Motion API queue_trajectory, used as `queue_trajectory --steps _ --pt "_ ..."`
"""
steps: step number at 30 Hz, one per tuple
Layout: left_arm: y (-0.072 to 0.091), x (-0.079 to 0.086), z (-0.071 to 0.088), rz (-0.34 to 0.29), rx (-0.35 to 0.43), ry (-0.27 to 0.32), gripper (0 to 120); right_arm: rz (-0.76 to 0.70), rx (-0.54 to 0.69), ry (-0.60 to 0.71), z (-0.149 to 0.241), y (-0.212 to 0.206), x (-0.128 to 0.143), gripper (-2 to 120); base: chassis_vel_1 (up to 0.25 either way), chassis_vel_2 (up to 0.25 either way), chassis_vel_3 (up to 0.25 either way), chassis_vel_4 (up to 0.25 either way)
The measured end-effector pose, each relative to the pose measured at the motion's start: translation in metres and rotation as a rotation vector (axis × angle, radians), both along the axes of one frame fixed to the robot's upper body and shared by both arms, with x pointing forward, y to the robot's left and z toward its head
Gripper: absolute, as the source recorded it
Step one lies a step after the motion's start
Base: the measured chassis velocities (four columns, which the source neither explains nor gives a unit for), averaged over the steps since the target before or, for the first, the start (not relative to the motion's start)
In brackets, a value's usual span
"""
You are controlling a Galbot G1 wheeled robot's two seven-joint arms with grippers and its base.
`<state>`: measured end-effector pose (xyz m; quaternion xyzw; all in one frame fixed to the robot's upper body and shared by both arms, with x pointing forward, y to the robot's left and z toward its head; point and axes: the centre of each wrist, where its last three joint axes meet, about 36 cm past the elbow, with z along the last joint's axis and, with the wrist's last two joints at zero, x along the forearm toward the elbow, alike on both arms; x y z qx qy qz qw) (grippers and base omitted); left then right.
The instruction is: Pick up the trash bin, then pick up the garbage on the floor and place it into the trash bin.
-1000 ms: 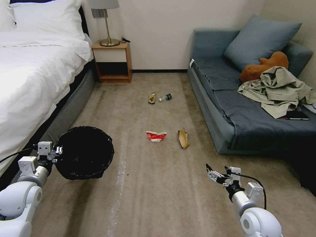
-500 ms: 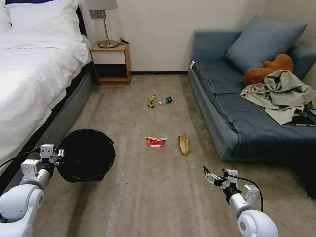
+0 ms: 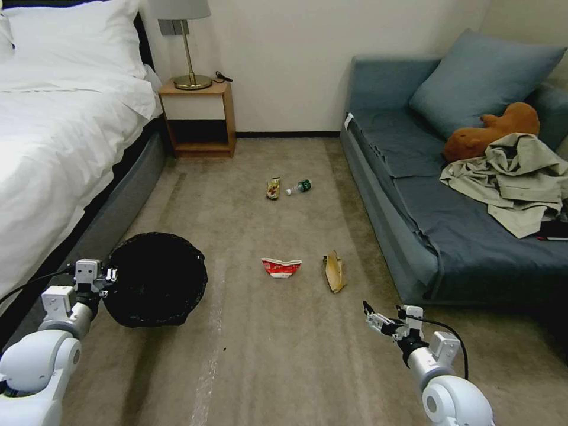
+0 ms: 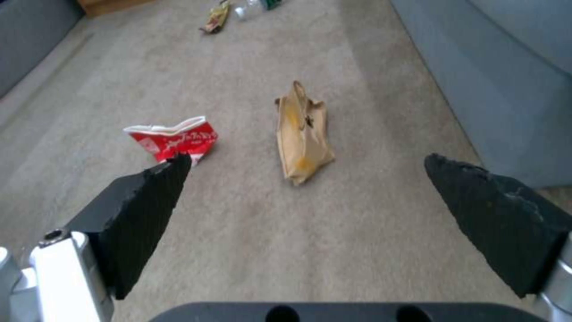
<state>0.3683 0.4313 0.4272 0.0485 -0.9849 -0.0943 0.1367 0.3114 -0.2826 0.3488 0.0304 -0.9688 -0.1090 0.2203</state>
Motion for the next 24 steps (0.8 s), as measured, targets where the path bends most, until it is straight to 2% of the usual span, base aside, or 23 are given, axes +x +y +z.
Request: queue_trajectory --steps 24 --pt "0.0068 0.0039 -0.0026 -0.004 0.015 -0.004 4 0.008 -0.007 0.025 -0.0083 0.0066 0.0013 100 -0.111 0.116 0.112 -0.115"
